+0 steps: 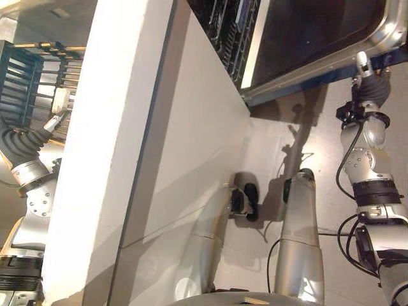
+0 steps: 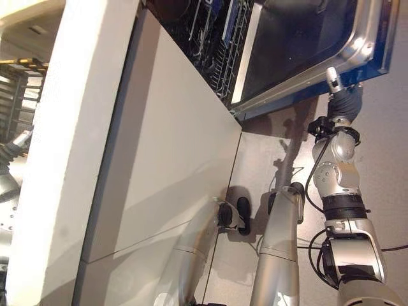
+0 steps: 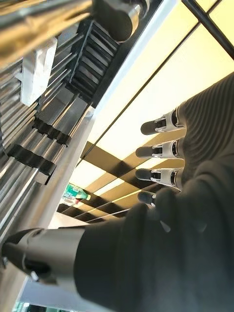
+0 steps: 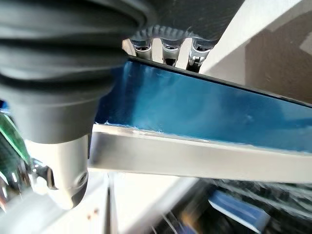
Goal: Pick up plates and place into dishwasher.
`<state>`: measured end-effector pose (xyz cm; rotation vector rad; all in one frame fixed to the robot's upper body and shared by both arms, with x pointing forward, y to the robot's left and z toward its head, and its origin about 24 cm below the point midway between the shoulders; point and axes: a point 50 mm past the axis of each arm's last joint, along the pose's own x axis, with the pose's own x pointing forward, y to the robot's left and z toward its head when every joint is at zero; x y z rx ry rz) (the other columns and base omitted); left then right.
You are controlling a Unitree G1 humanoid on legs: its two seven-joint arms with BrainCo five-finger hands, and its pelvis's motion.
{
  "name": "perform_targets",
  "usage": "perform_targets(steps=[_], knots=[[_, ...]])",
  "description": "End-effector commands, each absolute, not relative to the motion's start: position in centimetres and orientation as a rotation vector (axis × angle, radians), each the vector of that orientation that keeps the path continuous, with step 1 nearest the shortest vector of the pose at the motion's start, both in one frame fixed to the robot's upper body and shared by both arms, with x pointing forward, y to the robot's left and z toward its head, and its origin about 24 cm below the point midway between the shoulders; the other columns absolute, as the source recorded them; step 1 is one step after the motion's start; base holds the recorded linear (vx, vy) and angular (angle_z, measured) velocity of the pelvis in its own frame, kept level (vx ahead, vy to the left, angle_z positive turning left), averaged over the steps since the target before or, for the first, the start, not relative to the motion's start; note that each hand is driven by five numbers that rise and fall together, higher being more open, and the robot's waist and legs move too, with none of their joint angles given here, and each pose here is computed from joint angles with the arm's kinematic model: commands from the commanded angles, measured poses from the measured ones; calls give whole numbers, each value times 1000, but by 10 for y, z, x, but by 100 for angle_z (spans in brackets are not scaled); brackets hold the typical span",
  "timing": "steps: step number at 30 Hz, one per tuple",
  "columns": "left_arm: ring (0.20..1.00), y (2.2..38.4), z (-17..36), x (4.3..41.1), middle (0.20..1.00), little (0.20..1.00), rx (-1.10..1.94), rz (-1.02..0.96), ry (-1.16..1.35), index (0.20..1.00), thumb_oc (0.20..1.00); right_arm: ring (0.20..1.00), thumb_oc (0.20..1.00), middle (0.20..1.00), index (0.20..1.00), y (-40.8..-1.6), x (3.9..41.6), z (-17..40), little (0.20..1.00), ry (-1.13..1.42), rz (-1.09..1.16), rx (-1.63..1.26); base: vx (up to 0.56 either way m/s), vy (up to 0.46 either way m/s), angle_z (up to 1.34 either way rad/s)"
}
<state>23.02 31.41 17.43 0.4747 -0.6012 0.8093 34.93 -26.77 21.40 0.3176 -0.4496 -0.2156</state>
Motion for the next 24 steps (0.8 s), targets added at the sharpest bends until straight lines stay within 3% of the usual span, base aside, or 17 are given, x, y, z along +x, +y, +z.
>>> perform_targets(steps=[1, 24], knots=[[1000, 275, 165, 231, 1000, 1000, 174, 776, -643, 1000, 1000, 1000, 1000, 1000, 1000, -161, 320, 360, 1000, -918, 381, 36, -51, 56, 12], [1000, 300, 177, 226, 1000, 1000, 316, 691, -675, 1000, 1000, 1000, 1000, 1000, 1000, -134, 326, 329, 1000, -917, 329, 128, 24, -45, 34]])
